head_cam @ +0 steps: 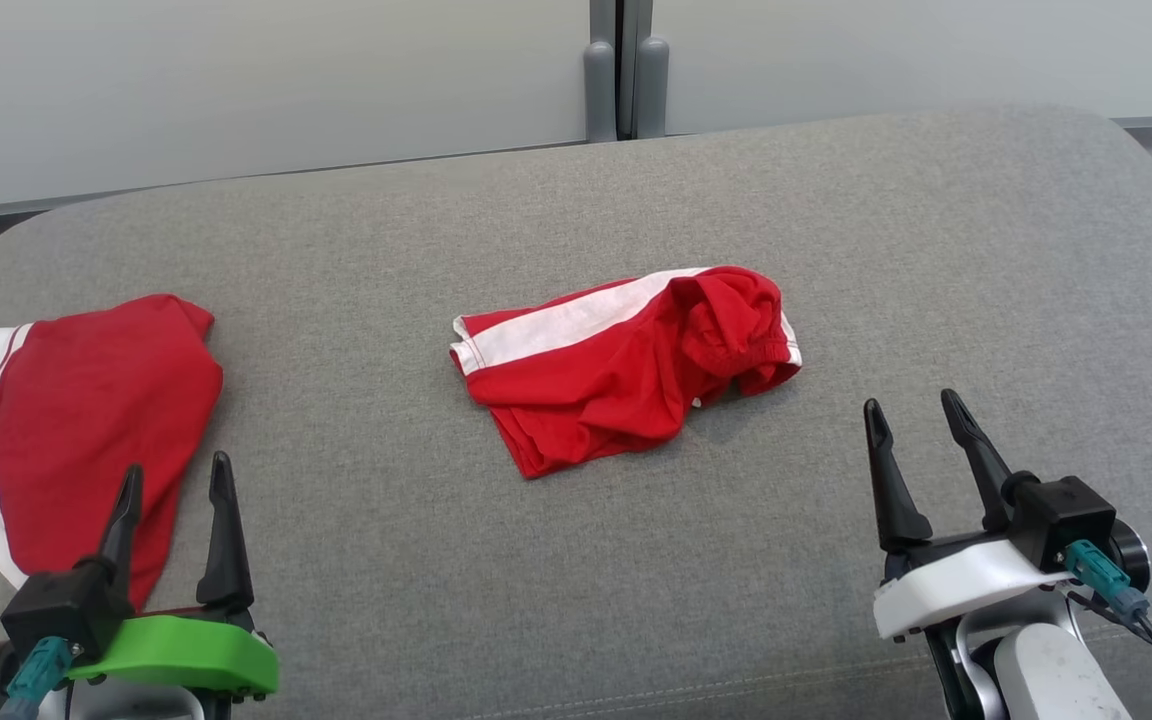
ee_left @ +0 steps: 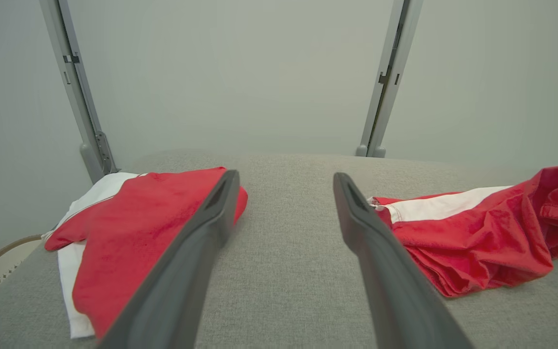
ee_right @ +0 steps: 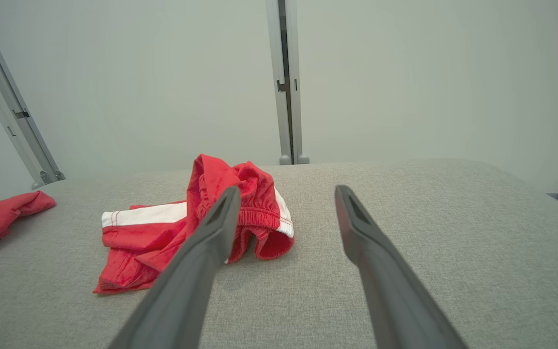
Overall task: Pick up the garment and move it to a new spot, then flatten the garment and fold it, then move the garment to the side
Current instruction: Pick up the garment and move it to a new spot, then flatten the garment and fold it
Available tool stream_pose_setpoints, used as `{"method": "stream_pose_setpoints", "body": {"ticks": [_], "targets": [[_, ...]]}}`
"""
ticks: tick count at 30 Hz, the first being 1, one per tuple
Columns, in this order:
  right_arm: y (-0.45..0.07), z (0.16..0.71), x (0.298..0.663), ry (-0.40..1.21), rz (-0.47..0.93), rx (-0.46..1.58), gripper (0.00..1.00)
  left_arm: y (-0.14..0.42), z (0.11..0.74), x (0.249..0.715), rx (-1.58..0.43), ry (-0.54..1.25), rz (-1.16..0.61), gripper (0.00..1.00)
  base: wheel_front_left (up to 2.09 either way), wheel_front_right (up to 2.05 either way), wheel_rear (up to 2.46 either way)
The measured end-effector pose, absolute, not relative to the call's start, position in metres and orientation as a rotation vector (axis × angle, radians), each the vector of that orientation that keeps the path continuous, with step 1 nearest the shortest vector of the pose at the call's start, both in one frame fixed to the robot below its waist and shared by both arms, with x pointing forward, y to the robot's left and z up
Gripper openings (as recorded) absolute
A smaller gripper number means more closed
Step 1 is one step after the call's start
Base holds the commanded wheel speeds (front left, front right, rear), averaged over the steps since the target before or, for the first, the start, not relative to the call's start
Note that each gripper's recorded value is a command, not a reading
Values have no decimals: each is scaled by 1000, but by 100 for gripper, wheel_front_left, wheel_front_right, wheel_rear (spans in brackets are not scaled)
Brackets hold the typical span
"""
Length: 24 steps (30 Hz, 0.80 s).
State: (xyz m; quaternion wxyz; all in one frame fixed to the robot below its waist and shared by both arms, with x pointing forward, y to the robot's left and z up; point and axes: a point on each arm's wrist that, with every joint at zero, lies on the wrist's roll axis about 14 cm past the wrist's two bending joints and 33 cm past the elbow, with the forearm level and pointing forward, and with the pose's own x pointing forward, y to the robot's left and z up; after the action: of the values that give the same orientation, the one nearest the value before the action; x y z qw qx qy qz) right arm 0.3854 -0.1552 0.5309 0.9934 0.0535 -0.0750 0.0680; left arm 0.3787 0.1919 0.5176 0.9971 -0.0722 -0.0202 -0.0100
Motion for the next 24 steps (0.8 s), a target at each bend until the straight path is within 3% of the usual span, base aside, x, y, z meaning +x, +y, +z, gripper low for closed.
{"method": "stream_pose_setpoints", "body": {"ticks": [16, 24], "targets": [[-153, 531, 389, -150, 144, 100, 100, 187, 505, 376, -160, 19, -23, 100, 0, 0, 0], [-151, 527, 400, -124, 156, 96, 100, 154, 498, 388, -188, 86, -156, 100, 0, 0, 0]]}}
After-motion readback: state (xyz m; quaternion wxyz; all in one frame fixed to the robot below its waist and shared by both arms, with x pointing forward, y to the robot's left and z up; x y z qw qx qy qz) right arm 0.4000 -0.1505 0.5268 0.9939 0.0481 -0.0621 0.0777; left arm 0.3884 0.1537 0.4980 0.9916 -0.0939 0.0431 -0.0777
